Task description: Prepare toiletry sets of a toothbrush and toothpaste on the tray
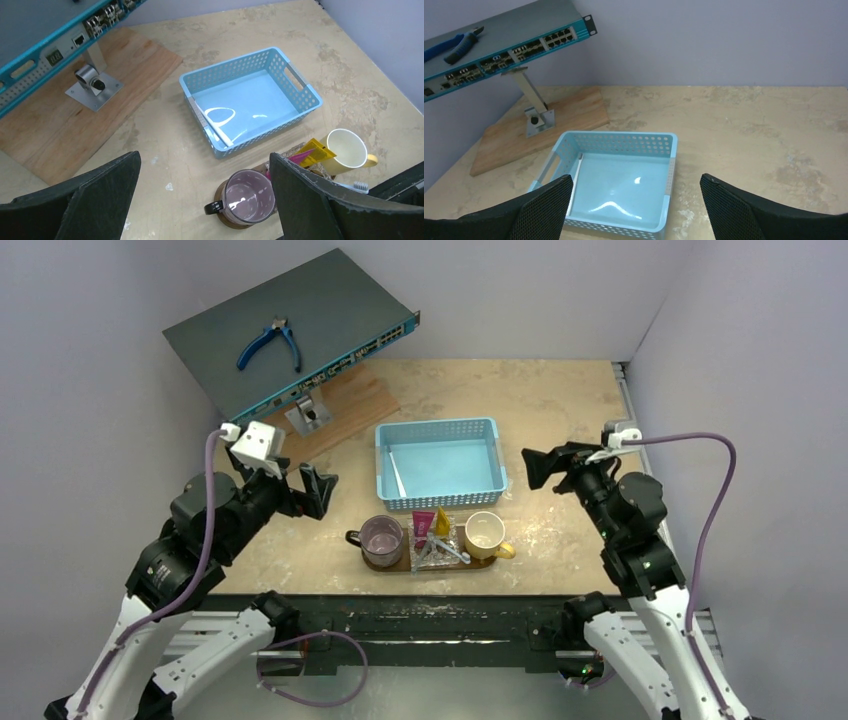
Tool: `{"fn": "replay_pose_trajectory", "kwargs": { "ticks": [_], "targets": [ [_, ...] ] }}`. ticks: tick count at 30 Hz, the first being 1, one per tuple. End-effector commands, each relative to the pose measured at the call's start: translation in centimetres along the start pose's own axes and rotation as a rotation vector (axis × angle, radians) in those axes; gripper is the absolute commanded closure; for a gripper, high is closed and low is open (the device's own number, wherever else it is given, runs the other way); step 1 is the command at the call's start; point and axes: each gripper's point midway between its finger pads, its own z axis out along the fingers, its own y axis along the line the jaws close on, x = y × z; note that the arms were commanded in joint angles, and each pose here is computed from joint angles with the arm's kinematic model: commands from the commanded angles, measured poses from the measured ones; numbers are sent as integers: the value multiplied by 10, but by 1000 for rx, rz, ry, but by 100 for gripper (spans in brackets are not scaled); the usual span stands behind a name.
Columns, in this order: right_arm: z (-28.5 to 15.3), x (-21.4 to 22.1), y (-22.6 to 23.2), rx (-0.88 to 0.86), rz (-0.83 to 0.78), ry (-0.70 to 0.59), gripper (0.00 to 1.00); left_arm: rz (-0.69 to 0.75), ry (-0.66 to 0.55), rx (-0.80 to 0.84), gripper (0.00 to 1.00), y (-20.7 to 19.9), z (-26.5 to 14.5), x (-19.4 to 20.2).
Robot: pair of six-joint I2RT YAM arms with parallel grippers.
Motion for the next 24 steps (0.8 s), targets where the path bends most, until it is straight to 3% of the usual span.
{"fn": "replay_pose_trajectory", "kwargs": {
  "ticks": [1,7,24],
  "targets": [
    [-13,-9,11,-73,6,-107,1,-46,-41,31,0,-5,2,4],
    [-32,-23,24,-155,10,-202,1,-59,-60,91,0,-13,-5,12],
    [-38,-21,46,-277,5,-189,1,-72,-156,120,0,-9,-25,21]
  ]
}}
